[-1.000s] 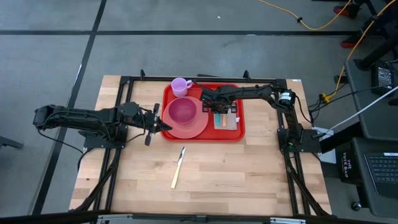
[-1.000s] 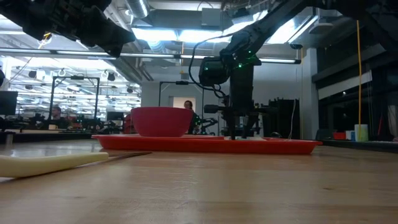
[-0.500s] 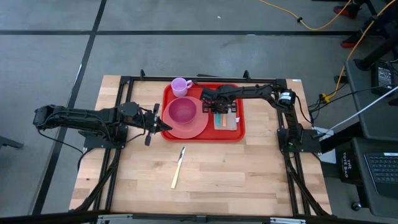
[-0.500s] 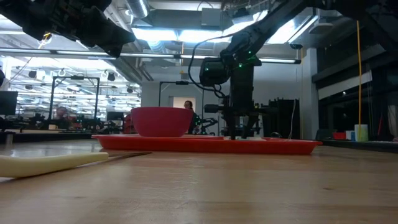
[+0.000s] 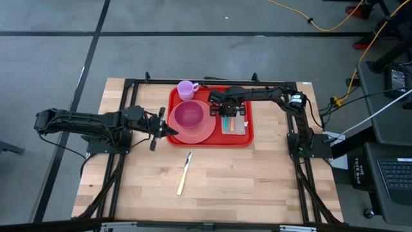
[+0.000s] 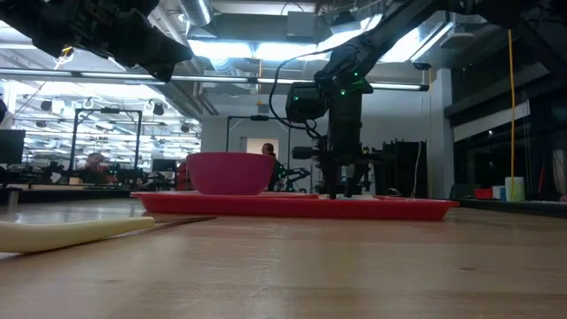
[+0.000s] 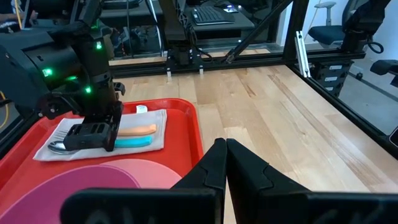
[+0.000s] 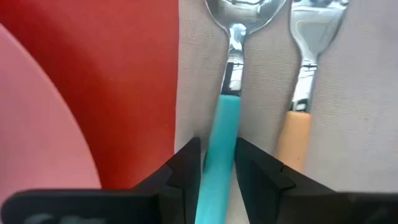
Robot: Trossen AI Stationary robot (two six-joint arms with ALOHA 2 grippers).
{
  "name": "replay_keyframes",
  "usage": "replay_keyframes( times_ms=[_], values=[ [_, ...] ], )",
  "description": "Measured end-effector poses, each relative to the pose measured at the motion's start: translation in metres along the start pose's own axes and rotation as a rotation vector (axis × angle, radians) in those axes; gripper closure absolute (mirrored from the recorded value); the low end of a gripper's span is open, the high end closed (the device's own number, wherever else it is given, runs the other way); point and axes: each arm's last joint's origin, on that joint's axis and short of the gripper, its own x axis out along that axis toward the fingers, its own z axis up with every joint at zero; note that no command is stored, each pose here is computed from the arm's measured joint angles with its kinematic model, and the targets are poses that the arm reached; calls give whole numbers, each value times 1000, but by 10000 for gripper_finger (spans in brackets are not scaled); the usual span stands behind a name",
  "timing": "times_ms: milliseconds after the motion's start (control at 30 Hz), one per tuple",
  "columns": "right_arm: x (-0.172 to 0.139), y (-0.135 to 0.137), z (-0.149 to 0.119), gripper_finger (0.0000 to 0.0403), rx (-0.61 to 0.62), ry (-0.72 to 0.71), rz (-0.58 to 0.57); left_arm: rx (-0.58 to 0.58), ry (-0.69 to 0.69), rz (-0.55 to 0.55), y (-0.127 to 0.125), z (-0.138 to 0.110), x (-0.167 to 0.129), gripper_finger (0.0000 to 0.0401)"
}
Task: Set up tray
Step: Put the blue spoon on the brown napkin to the left of the orange fork, then put the yellow knife on the brown napkin to the right of the orange fork
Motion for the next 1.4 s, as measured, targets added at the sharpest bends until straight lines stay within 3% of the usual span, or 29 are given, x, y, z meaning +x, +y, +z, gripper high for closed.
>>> replay_keyframes(
  times_ms=[300,567,700,1033,1167,1300,1400],
  values=[
    [-26,9,6,301,-29,-2,1,0,0,0,0,0,0,397],
    [-60,9,10,301,-113,-26,-112,0,0,0,0,0,0,397],
    [-82,21,2,301,-262,-102,-113,0,-1,0,0,0,0,397],
    [-122,44,-32,302,-821,-181,-35,0,-3,0,0,0,0,397],
    [-129,45,-44,319,-925,-223,-60,-2,-2,0,0,0,0,397],
    [-137,45,-53,361,-1004,-285,-99,-89,20,-2,0,-2,0,397],
    [-132,47,-61,394,-1041,-350,-68,-83,28,-13,-1,-3,0,397]
  ],
)
